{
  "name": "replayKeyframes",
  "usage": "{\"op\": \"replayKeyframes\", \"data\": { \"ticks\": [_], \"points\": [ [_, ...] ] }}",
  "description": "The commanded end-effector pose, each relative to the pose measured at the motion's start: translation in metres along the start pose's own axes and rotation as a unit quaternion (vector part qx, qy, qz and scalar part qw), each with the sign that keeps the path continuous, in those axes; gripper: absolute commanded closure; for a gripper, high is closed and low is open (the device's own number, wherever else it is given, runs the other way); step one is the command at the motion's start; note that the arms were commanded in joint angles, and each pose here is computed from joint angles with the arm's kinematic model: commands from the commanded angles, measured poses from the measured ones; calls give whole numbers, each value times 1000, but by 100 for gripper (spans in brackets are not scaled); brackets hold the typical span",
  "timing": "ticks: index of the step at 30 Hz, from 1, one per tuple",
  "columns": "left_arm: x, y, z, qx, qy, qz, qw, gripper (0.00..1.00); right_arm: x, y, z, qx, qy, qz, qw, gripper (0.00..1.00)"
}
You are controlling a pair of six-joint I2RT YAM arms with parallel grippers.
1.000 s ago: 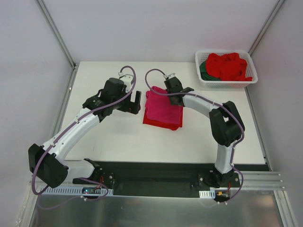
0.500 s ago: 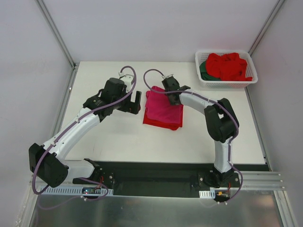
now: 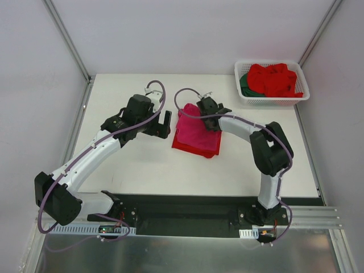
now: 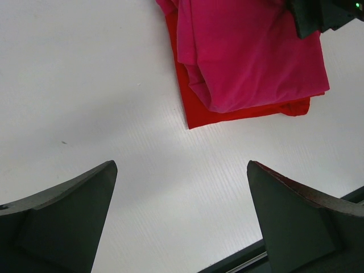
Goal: Fold and stack the t-shirts
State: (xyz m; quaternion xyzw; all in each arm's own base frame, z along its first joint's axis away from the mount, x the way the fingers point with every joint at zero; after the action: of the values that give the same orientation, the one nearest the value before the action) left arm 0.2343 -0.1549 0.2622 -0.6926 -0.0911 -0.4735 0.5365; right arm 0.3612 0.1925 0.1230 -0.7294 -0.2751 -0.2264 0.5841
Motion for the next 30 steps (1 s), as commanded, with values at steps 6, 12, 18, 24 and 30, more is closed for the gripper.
{"op": "replayKeyframes", "data": {
  "ticks": [6,12,18,24,30],
  "points": [
    [-2,-8,-4,-1,6,-7,1000,1,14,-83,-13,83,43,-95,991,24],
    [-4,-7,-6,1,7,-2,1000,1,23,-94,14,238,27,-89,967,4],
    [-8,-20,19,142,-6,30,989,1,30,-73,41,296,34,-74,952,4],
    [-18,-39,45,132,-69,15,989,1,55,-56,60,325,57,-66,942,10],
    [-28,-47,51,136,-69,11,988,1,76,-47,72,320,48,-83,942,14]
  ]
}}
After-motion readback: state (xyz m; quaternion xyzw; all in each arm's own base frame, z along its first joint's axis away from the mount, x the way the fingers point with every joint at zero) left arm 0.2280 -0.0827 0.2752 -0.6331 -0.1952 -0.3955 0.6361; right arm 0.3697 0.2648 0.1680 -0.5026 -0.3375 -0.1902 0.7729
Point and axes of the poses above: each gripper's point midway between its finger pads, its own y axis out along the fingers, its own z axis along the line the jaws close on, x = y × z, the point moved 9 cm from there along -y, back along the fingers, and after that the axes turned 14 degrees about y, right-handed, at the moved point
